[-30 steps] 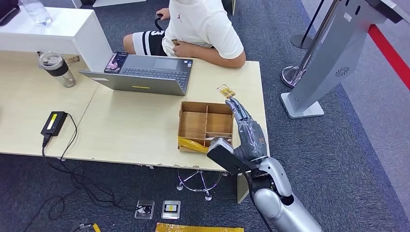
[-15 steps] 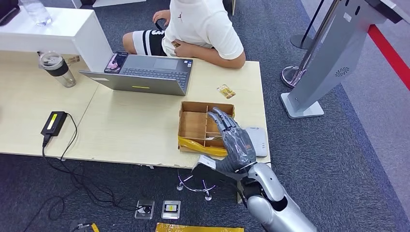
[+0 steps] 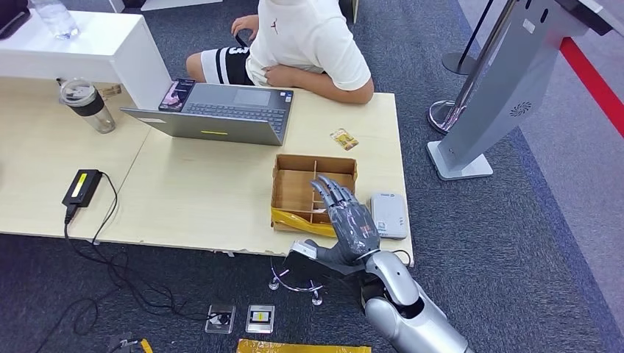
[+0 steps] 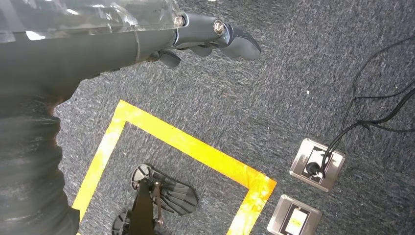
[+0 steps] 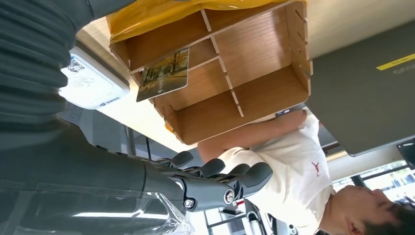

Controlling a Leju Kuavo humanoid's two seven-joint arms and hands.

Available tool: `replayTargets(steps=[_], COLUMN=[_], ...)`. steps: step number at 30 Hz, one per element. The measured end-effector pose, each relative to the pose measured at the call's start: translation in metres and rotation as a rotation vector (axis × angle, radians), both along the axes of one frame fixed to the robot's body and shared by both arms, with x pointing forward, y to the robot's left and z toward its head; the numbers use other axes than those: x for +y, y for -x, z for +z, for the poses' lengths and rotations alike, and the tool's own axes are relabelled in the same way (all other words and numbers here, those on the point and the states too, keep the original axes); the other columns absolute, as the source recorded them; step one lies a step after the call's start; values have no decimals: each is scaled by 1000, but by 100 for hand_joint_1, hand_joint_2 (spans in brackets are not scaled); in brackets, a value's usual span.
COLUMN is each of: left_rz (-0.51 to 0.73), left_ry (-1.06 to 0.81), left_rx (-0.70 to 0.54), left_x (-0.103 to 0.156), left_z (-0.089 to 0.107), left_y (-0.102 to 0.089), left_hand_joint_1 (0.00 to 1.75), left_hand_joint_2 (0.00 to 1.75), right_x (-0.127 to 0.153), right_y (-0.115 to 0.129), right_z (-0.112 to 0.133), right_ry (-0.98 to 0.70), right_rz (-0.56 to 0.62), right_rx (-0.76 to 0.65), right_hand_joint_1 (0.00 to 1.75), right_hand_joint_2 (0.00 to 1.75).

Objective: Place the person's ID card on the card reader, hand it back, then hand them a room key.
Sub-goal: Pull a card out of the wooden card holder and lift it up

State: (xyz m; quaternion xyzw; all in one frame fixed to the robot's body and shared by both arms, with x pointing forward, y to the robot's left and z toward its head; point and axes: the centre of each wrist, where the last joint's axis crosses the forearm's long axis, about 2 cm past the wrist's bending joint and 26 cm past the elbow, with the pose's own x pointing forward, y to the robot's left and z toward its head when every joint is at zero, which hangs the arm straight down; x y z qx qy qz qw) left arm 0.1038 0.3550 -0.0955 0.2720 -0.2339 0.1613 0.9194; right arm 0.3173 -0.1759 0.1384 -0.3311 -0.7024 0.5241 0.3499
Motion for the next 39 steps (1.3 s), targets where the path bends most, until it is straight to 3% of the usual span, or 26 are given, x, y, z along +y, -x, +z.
replayTargets(steps=[23, 33, 39], left_rz=[2, -5, -13], left_ry=[-2, -1, 5], left_rx=[8, 6, 3], left_x=[2, 3, 3], left_z=[0, 0, 0], left_y=[1, 0, 0], left_hand_joint_1=[0, 0, 0], left_hand_joint_2=[175, 175, 175], right_x=[-26, -28, -19], right_y=[-14, -14, -15], right_z=[-8, -14, -13], right_ry=[-20, 11, 7], right_rz=[-180, -143, -92], right_rx=[-4, 20, 17], right_hand_joint_1=[0, 2, 14], right_hand_joint_2=[175, 175, 175])
